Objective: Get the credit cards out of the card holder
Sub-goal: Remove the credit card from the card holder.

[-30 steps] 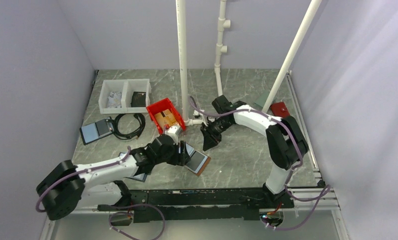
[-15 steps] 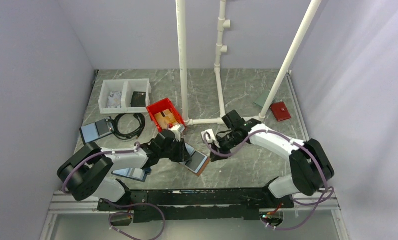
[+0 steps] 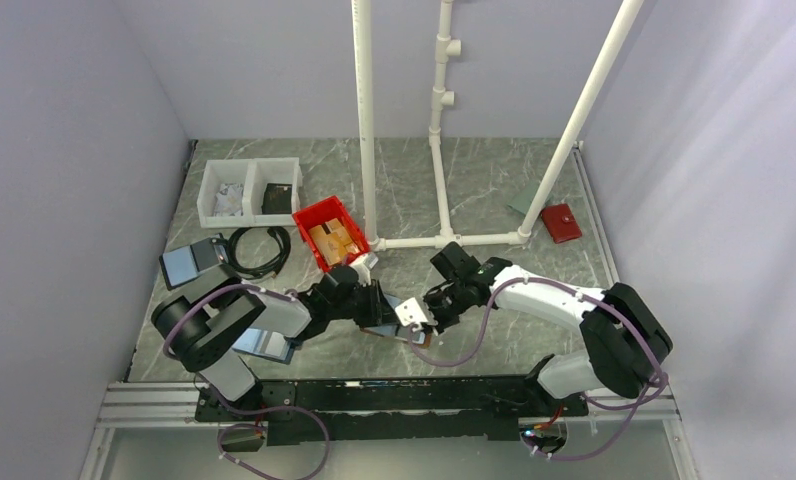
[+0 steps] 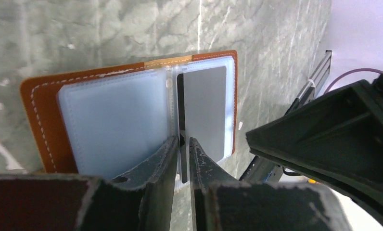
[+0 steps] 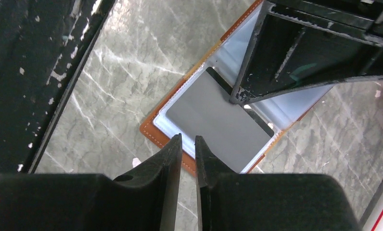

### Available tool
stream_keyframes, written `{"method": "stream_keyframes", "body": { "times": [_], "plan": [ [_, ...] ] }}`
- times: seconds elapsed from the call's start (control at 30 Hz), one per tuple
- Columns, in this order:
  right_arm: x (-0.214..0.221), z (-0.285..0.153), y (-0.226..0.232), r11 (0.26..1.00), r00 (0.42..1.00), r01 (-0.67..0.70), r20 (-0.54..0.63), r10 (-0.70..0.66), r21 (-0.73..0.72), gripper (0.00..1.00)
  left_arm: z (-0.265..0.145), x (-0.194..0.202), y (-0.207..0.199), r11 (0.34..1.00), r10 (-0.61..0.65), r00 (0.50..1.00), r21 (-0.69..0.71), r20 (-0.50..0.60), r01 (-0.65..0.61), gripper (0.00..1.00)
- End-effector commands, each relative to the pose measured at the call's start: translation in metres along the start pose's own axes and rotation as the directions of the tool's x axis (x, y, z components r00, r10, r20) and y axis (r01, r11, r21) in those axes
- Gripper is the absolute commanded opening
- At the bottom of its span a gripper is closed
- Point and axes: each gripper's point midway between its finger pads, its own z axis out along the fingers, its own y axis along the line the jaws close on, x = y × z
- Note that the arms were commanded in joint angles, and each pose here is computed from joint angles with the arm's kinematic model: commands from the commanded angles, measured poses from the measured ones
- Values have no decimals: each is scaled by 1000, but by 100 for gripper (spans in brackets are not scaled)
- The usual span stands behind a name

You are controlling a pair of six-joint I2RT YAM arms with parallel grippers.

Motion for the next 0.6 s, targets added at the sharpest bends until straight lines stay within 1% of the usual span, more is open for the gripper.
{"method": "stream_keyframes", "body": {
  "times": [0.0,0.17,0.27,0.47,0.57],
  "plan": [
    [11,3,-5,993,990,117,-78,-116,16,19,6,13,-4,999,-33,999,1,-37,33,23],
    [21,3,-5,990,981,143,-133,-139,20,19,-3,2,-5,999,-31,999,-37,14,32,28],
    [25,5,-5,989,978,146,-156,-141,17,19,-8,-5,-11,999,-23,999,-32,38,24,30],
    [29,13,0,987,969,159,-187,-159,-15,19,-8,-6,-17,999,-30,999,-10,41,31,32],
    [31,17,5,985,963,169,-204,-174,-43,19,-5,-3,-13,999,-38,999,-12,29,38,35]
  ]
}}
